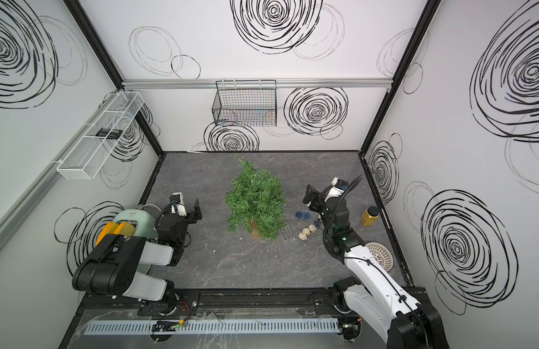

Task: Remove string lights from the small christmas tree
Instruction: Reset both arms

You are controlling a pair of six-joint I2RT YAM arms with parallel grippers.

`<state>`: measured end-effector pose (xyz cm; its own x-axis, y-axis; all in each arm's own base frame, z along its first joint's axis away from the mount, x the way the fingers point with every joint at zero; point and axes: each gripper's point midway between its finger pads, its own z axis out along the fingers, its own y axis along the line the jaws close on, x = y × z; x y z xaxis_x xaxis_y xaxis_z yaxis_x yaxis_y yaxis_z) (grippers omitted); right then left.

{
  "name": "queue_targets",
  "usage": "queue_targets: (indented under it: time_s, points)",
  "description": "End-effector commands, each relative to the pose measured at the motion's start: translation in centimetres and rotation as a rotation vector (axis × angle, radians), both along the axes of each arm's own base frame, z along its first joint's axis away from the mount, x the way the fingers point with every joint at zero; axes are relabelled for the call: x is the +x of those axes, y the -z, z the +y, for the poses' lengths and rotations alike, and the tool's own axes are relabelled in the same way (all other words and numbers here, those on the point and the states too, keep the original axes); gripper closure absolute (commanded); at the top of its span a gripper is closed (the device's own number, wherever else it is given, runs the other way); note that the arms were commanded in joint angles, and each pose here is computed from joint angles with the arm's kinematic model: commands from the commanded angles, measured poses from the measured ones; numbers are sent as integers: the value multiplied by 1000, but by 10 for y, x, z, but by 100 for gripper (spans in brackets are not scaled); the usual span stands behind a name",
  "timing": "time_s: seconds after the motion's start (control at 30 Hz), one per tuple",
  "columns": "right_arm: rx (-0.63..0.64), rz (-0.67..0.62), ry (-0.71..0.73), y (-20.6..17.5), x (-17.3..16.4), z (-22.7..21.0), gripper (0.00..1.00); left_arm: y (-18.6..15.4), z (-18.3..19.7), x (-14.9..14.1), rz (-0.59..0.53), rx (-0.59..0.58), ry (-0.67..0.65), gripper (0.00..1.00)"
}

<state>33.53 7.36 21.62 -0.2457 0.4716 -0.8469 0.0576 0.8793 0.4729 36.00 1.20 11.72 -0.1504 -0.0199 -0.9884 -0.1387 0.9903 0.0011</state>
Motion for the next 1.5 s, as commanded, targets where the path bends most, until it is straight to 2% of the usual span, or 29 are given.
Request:
queue_targets:
  time_s: [0.0,0.13,0.27,0.4,0.57,0.7,0.9,0.97,1.07,1.2,1.3,1.37,1.47]
  points:
    - [2,16,123,0,7,-18,3,-35,-5,6,-139,-9,29,4]
    - [-9,8,217,3,15,-41,3,-35,-6,4,-140,6,6,4]
    - [-133,3,257,5,24,-66,3,-36,-3,2,-151,1,-11,4]
    - [-334,-73,254,6,29,-80,3,-35,0,3,-147,-3,-29,4]
    - [-435,-6,281,39,35,-106,3,-35,0,3,-144,-4,-30,4]
    - [-446,13,232,71,35,-105,3,-35,0,3,-146,-4,-30,4]
    - [-482,-11,144,91,44,-92,3,-35,-1,4,-142,-1,-31,4]
    - [-473,23,111,98,51,-90,3,-34,-1,4,-140,-2,-31,4]
    - [-464,25,74,100,53,-87,3,-34,-1,3,-142,-3,-33,4]
    - [-505,-115,9,93,36,-76,3,-35,-1,3,-146,-2,-33,4]
    - [-451,-8,11,105,45,-81,3,-35,-1,3,-146,-1,-33,4]
    - [-462,-54,5,100,43,-80,3,-35,-1,3,-145,-1,-32,4]
    - [-456,-44,8,100,43,-80,3,-36,-1,2,-150,-1,-33,4]
